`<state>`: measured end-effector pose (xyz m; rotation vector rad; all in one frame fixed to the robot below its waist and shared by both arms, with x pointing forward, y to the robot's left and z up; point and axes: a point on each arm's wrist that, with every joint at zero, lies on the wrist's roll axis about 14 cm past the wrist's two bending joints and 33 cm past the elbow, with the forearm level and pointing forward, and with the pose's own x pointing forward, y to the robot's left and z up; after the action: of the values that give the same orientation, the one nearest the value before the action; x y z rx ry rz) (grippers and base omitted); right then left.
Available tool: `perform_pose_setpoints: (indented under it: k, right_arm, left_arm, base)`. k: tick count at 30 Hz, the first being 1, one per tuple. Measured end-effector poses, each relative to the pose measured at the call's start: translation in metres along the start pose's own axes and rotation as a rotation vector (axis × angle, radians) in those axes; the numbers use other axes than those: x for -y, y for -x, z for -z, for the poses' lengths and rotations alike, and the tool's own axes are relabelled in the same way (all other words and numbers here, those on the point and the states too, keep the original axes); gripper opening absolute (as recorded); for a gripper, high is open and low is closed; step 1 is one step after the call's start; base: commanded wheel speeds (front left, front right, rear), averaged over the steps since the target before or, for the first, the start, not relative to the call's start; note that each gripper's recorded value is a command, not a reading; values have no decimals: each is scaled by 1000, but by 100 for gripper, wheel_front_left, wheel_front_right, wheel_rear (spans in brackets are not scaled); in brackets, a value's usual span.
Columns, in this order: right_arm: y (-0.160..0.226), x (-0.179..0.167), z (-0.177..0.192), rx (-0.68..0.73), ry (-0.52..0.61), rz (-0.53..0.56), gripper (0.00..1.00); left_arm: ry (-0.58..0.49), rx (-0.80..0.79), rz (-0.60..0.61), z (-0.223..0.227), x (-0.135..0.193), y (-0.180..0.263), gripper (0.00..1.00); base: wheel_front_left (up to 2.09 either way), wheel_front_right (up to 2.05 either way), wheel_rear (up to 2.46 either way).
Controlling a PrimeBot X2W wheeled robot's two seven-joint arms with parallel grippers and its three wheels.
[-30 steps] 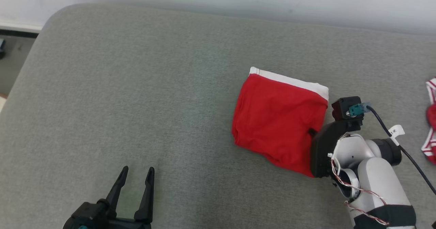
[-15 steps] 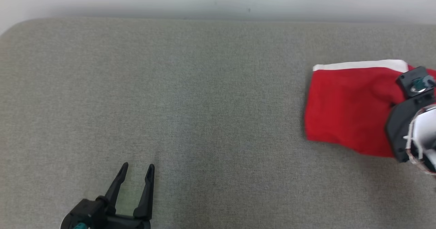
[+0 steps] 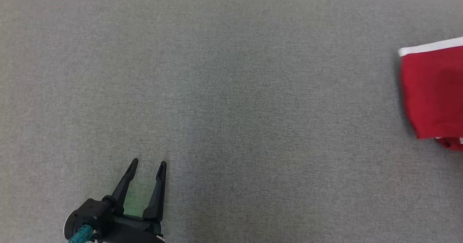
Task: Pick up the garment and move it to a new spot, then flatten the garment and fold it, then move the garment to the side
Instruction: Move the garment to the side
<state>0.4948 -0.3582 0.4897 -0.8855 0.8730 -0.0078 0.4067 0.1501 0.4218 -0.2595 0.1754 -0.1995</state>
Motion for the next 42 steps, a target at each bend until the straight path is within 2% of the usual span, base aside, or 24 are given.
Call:
perform_pose_setpoints:
  k: [6, 19, 20, 21, 25, 33, 38, 42]
  right_arm:
    - [-7, 27, 21, -79, 78, 54, 0]
    - [-14, 28, 31, -80, 205, 58, 0]
    - [-15, 28, 30, -72, 207, 59, 25]
    - [-15, 27, 26, -48, 208, 55, 98]
    - [-14, 31, 27, -34, 232, 75, 100]
    - [-3, 35, 23, 62, 175, 87, 100]
    - [9, 37, -3, 278, 21, 91, 100]
    - [23, 10, -31, 477, -168, 46, 100]
  left_arm:
    - [1, -8, -27, 3, -9, 3, 100]
    - [6, -21, -6, 7, -3, -2, 100]
    - [6, -21, -6, 7, -3, -2, 100]
    - [6, -21, -7, 7, -4, -2, 100]
    - [4, -20, -10, 6, -5, -2, 100]
    - [-21, 24, 23, -10, 5, -3, 100]
    - [-17, 126, 37, -42, 15, -1, 100]
    - [-35, 168, 45, -54, 24, 14, 100]
  base:
    - [0, 0, 0]
    - [0, 0, 0]
    - [0, 0, 0]
    - [0, 0, 0]
    - [0, 0, 0]
    - [0, 0, 0]
    - [0, 0, 0]
    - [0, 0, 0]
